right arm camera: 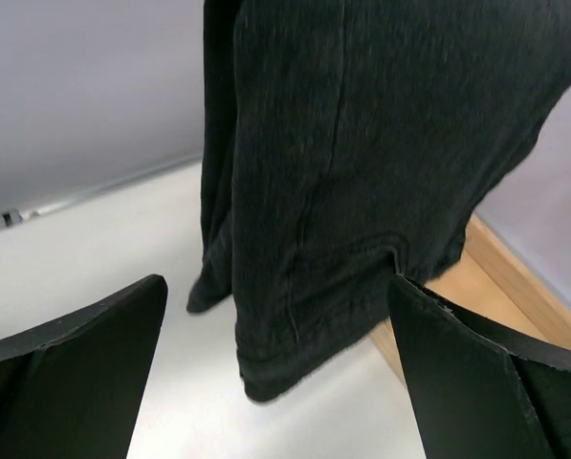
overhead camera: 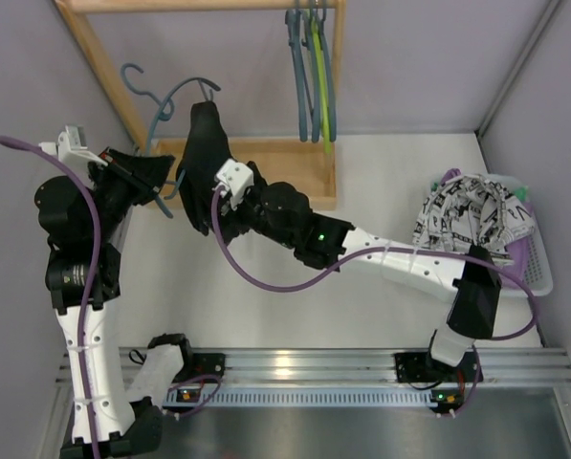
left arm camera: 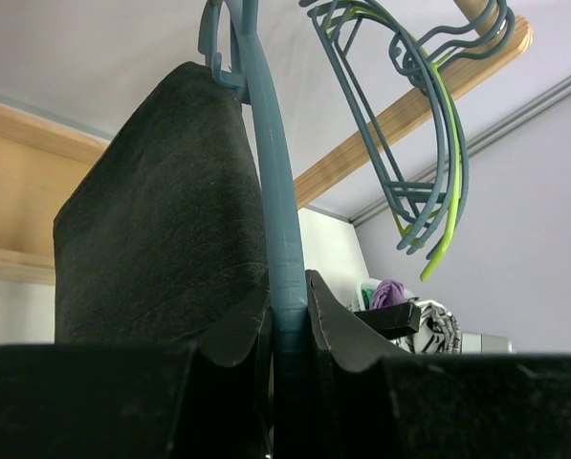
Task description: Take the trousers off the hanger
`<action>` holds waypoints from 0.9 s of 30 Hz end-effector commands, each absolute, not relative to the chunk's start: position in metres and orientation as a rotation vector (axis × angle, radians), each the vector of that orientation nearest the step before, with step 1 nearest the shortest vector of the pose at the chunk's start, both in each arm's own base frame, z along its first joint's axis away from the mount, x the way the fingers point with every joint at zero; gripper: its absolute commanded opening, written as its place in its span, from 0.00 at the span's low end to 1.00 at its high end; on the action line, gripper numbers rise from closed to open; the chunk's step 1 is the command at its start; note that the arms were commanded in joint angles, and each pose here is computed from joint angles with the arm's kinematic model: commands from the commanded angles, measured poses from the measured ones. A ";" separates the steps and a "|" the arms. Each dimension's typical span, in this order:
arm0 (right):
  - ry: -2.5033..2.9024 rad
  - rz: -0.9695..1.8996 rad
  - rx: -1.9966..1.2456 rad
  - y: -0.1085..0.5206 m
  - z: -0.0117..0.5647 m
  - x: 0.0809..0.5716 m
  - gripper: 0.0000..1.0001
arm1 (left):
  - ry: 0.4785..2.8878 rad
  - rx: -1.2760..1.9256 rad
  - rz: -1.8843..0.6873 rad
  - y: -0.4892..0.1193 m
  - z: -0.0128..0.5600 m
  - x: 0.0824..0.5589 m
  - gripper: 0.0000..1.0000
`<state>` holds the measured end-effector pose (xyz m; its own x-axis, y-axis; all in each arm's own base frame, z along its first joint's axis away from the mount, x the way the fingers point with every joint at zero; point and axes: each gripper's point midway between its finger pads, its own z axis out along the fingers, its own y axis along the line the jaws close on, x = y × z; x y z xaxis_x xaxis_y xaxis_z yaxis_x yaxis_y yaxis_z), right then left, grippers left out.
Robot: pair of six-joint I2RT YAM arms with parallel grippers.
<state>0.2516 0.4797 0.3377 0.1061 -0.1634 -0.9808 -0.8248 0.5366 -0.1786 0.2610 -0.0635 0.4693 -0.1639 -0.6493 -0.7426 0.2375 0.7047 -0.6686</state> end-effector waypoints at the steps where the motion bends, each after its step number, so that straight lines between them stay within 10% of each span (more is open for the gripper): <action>1: 1.342 0.736 -0.822 0.502 0.374 0.246 0.99 | 1.328 -0.230 -0.816 -0.067 0.531 0.239 0.00; 27: 1.401 0.397 -0.653 0.456 0.363 0.327 0.91 | 1.327 -0.227 -0.825 -0.069 0.532 0.238 0.00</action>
